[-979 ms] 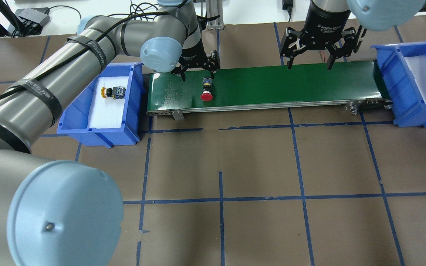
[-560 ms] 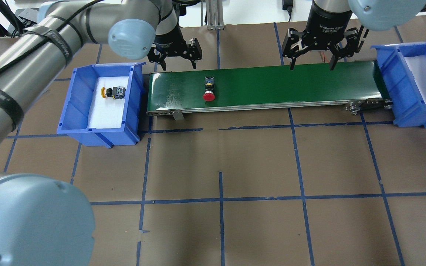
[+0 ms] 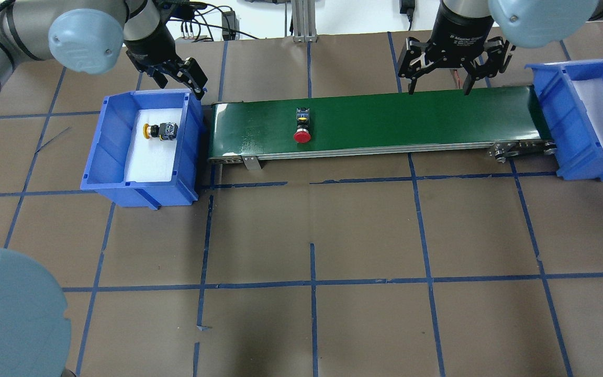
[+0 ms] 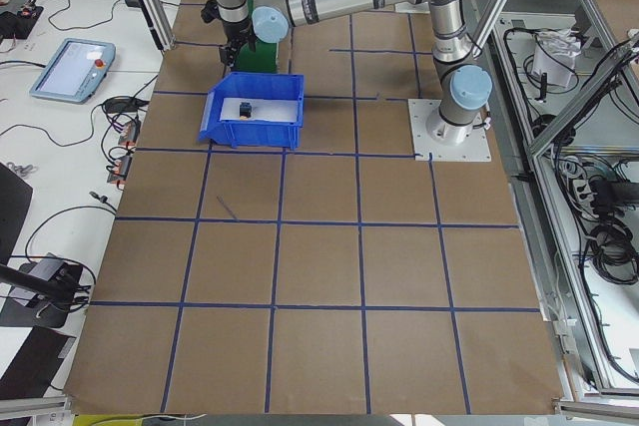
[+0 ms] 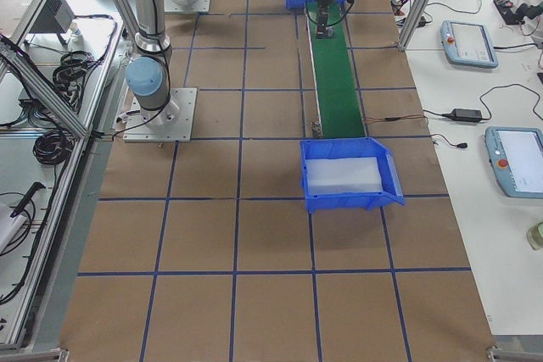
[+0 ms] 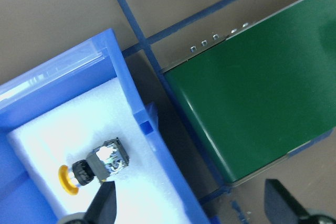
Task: Transport two buttons from left to right
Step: 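Move the left gripper back into the blue bin over the yellow-capped button, then grasp the yellow-capped button with the left gripper and lift it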
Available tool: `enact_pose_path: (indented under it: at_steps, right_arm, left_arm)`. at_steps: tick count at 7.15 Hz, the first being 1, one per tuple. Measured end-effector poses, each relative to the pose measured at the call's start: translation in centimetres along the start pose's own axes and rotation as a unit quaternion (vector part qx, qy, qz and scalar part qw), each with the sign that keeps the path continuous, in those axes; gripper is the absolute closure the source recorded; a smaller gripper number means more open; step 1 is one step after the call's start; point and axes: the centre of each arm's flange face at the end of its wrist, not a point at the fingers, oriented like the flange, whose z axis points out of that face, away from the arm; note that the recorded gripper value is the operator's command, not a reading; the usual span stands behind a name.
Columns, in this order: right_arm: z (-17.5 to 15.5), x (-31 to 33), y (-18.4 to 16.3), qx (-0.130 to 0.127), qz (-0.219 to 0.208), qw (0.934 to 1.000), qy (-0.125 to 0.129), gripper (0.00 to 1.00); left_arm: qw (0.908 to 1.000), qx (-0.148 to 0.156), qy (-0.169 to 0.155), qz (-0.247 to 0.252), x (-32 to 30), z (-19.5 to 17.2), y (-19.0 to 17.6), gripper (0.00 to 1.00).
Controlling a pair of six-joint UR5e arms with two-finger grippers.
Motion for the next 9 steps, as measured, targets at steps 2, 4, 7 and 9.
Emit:
enact_pose_path:
  at_steps: [2, 4, 7, 9]
  right_arm:
    - [1.3, 0.6, -2.2, 0.011, 0.001, 0.9999, -0.007, 0.0]
    - [2.8, 1.4, -4.0, 0.016, 0.003, 0.9995, -0.026, 0.0]
    - [4.6, 1.4, -6.2, 0.053, -0.002, 0.998, -0.034, 0.0]
    - [5.3, 0.4, -6.3, 0.054, -0.008, 0.9972, -0.05, 0.0]
  left_arm:
    - [0.9964, -0.014, 0.006, 0.083, -3.6, 1.4, 2.8, 0.0]
    - [0.9898, -0.043, 0.01, 0.135, -5.2, 3.8, 3.6, 0.0]
    - [0.9806, -0.057, 0.027, 0.186, -7.2, 7.6, 3.4, 0.01]
    - [0.9712, -0.059, 0.037, 0.228, -8.3, 9.3, 3.1, 0.02]
